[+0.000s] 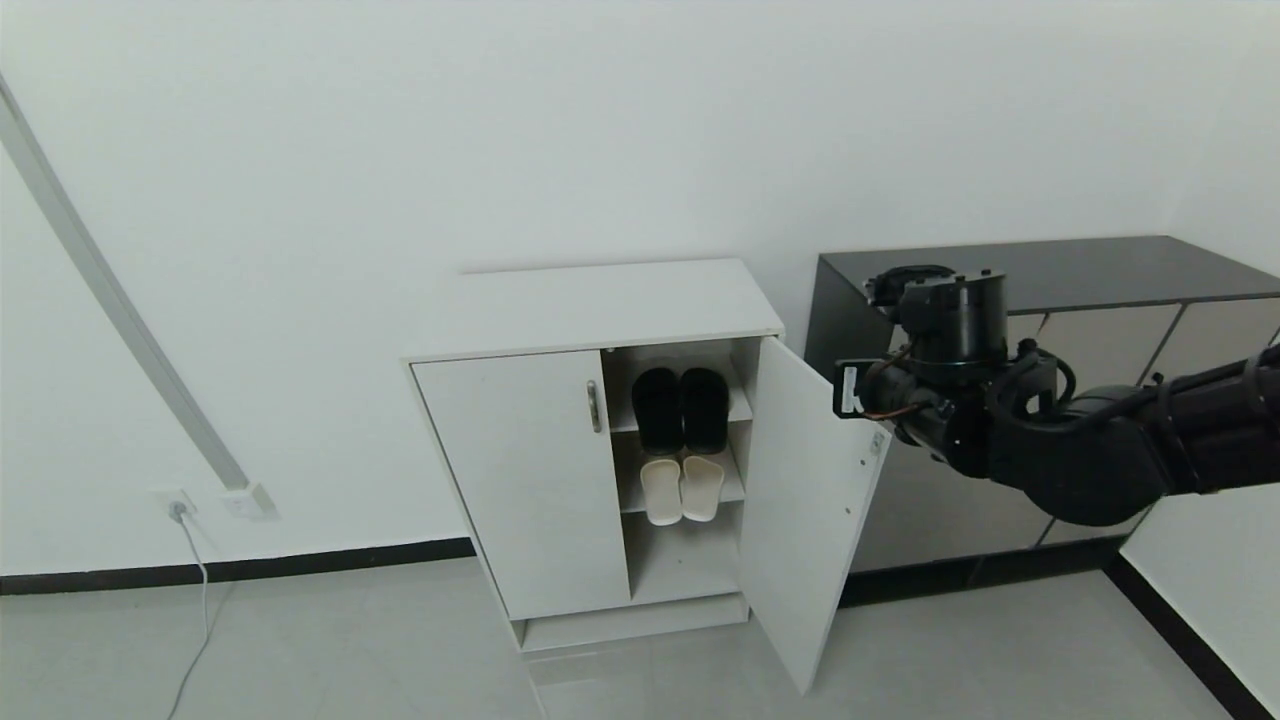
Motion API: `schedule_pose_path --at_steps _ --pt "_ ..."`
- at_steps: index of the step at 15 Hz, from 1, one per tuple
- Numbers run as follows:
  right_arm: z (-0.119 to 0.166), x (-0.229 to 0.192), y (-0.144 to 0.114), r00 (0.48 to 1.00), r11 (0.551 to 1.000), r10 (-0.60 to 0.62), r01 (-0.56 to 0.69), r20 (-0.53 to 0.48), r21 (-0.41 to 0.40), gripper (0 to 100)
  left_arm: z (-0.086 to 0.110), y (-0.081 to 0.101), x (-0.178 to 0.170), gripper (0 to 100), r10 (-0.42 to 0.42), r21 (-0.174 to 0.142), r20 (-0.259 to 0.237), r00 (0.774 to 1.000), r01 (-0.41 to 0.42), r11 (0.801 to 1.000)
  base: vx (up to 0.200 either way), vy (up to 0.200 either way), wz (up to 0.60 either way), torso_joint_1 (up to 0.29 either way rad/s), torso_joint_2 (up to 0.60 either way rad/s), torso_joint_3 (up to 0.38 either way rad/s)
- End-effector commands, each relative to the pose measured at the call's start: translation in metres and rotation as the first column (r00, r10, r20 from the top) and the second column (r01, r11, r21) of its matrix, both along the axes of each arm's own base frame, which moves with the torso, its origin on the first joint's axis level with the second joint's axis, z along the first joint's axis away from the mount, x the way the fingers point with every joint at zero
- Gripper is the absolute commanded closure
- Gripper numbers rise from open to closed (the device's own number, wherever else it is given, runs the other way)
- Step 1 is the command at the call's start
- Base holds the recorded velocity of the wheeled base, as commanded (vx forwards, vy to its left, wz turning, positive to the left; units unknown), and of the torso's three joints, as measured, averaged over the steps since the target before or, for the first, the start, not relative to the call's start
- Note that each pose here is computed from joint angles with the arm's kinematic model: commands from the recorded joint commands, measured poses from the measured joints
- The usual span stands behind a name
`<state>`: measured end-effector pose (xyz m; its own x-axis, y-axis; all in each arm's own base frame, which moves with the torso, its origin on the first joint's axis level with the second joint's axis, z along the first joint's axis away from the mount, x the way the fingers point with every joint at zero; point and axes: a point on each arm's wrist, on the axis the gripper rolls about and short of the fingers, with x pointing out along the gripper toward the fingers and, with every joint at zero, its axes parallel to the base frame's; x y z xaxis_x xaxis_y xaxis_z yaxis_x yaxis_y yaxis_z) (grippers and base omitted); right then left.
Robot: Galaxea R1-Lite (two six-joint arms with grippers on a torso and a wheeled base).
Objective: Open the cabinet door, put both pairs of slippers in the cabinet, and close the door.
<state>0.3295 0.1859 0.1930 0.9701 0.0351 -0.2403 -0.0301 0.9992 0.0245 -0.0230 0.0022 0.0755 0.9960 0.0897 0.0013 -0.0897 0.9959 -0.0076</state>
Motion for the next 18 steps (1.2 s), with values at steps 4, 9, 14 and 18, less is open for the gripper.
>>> schedule_pose_path --at_steps 4,9,14,18 --pt "-0.02 0.049 -0.018 0.997 0.998 -0.066 0.066 -0.04 -0.004 100 0.0 0.0 0.0 100 -0.001 0.0 -0.001 1.0 0.001 1.0 0.0 0.0 0.0 0.0 0.0 0.0" --pt "-0.049 0.075 -0.03 0.991 0.995 -0.092 0.094 -0.094 0.024 100 0.0 0.0 0.0 100 0.001 0.0 -0.001 1.0 -0.001 1.0 0.0 0.0 0.0 0.0 0.0 0.0" --pt "-0.066 0.087 -0.027 0.988 0.994 -0.1 0.104 -0.117 0.028 100 0.0 0.0 0.0 100 0.001 0.0 -0.001 1.0 -0.001 1.0 0.0 0.0 0.0 0.0 0.0 0.0" --pt "-0.074 0.096 -0.029 0.986 0.992 -0.114 0.119 -0.12 0.034 100 0.0 0.0 0.0 100 0.001 0.001 -0.001 1.0 -0.001 1.0 0.0 0.0 0.0 0.0 0.0 0.0"
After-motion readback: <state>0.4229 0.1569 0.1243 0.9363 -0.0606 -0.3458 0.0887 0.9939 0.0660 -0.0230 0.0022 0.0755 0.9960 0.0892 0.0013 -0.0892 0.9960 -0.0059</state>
